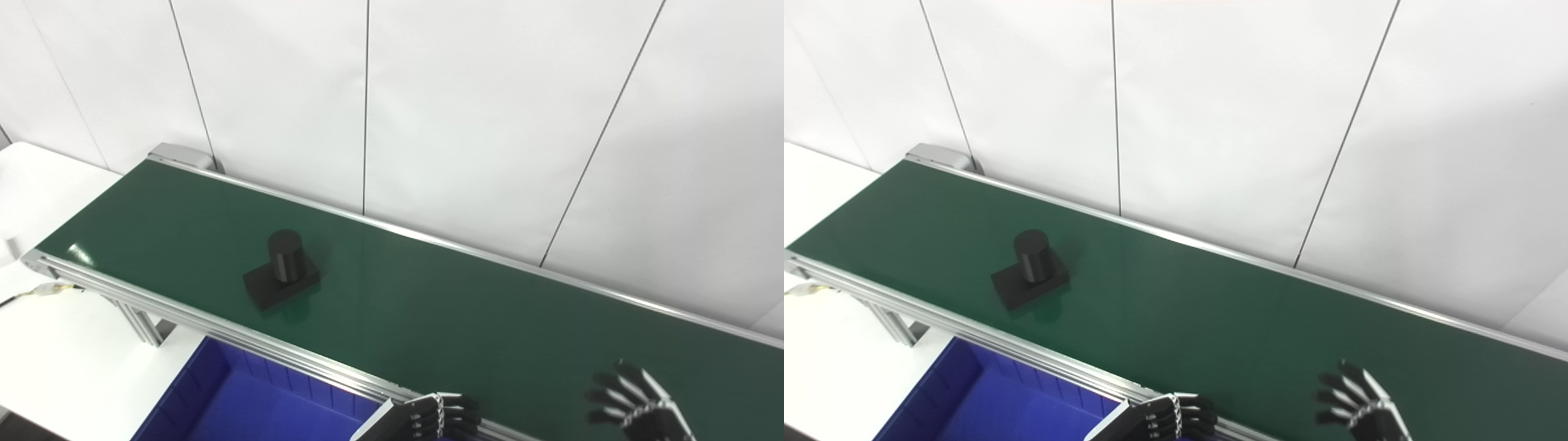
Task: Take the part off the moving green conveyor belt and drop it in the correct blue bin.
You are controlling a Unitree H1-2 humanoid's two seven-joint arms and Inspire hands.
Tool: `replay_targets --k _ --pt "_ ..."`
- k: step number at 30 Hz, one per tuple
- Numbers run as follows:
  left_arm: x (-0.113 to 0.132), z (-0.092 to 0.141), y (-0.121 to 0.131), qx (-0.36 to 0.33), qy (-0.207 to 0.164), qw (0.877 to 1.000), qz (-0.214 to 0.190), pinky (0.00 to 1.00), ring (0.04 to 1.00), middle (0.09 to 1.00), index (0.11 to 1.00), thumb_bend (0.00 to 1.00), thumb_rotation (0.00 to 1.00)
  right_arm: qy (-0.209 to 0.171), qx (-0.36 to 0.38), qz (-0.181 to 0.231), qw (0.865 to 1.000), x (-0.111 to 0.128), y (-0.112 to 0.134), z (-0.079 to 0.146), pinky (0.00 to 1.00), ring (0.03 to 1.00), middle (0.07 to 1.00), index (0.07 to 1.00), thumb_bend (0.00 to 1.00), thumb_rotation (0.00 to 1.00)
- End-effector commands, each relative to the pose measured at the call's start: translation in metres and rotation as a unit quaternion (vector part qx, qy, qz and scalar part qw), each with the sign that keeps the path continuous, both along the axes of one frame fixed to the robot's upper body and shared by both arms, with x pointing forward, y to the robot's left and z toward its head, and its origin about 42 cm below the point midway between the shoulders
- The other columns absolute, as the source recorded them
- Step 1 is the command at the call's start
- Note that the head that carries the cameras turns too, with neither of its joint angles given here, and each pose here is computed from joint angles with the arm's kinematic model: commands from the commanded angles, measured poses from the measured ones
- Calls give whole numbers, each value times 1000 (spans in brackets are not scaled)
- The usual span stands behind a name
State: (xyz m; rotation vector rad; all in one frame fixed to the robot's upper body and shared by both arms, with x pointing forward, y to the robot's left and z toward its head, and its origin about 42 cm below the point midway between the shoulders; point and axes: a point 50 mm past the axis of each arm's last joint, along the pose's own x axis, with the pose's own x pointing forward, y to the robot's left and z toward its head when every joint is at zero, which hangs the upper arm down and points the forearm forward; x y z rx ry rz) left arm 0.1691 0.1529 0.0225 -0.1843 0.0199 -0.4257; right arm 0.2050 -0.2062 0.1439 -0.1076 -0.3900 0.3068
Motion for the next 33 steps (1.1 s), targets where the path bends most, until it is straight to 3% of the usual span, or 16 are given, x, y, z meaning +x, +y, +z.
replay_targets --k 1,9,20,33 --pt "6 9 -4 -9 -33 999 2 728 742 756 778 978 386 -29 -9 4 1000 7 1 19 546 683 765 835 634 775" --pt "7 7 -4 -9 -34 999 2 724 738 754 776 987 387 -44 -54 -5 998 33 6 38 545 682 759 825 575 776" --pt "11 4 -4 -10 -32 999 -1 727 737 753 775 991 377 -65 -78 -1 995 62 14 56 576 696 772 828 571 694" --pt "15 1 -1 -13 -32 999 1 725 738 754 777 1000 405 -47 -96 18 994 88 34 44 626 733 789 844 572 570"
